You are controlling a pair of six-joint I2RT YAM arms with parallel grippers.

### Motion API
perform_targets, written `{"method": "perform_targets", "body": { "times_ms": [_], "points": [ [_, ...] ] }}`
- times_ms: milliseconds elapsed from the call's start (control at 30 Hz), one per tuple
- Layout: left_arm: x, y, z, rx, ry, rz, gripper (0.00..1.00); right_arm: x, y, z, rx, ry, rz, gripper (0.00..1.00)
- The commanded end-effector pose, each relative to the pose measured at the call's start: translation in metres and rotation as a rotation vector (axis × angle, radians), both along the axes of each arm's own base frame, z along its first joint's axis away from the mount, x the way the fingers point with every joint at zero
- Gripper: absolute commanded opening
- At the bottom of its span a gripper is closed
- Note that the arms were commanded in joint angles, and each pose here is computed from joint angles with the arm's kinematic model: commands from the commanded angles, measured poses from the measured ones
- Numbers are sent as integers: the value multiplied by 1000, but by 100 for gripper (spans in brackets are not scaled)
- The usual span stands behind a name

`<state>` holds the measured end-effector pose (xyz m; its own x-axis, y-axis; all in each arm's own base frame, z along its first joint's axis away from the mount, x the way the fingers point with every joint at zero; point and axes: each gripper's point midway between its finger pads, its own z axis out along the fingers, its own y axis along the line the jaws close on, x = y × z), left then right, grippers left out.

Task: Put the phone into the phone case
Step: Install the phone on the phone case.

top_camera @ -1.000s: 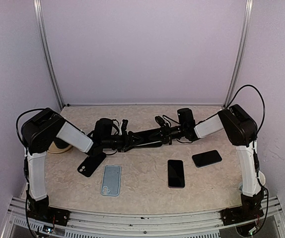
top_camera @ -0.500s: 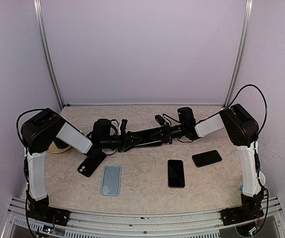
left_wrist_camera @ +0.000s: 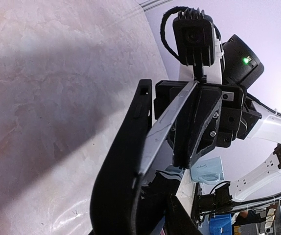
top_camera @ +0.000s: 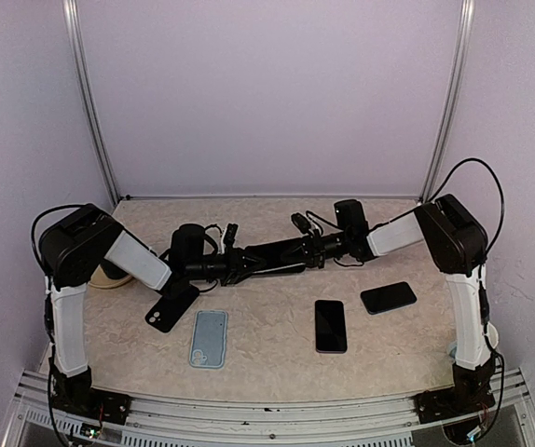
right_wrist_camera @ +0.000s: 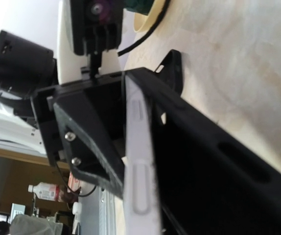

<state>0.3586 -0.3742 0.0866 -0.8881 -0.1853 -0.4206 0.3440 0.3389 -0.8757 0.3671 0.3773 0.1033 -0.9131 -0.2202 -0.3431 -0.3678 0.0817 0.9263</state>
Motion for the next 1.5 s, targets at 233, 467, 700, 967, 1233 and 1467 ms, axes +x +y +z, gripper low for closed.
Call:
{"method": "perform_targets", "body": {
  "times_ms": [233,467,700,967,1233,1467],
  "points": [
    [-18,-16,64,-138,-180,-101,19,-6,9,23,-11,-64,8,0],
    [-21,-15,66,-152,-184,-109,9,-5,9,26,-20,-70,5,6],
    [-24,-15,70,-174,-183,-119,1,-4,8,29,-24,-77,7,19],
    [-26,-14,74,-196,-178,-123,0,-4,7,35,-19,-85,9,30],
    [-23,-9,76,-190,-173,-102,0,-3,2,41,-26,-92,5,35],
    [-20,-1,82,-184,-184,-75,0,2,-9,50,-38,-111,-15,37]
  ]
}}
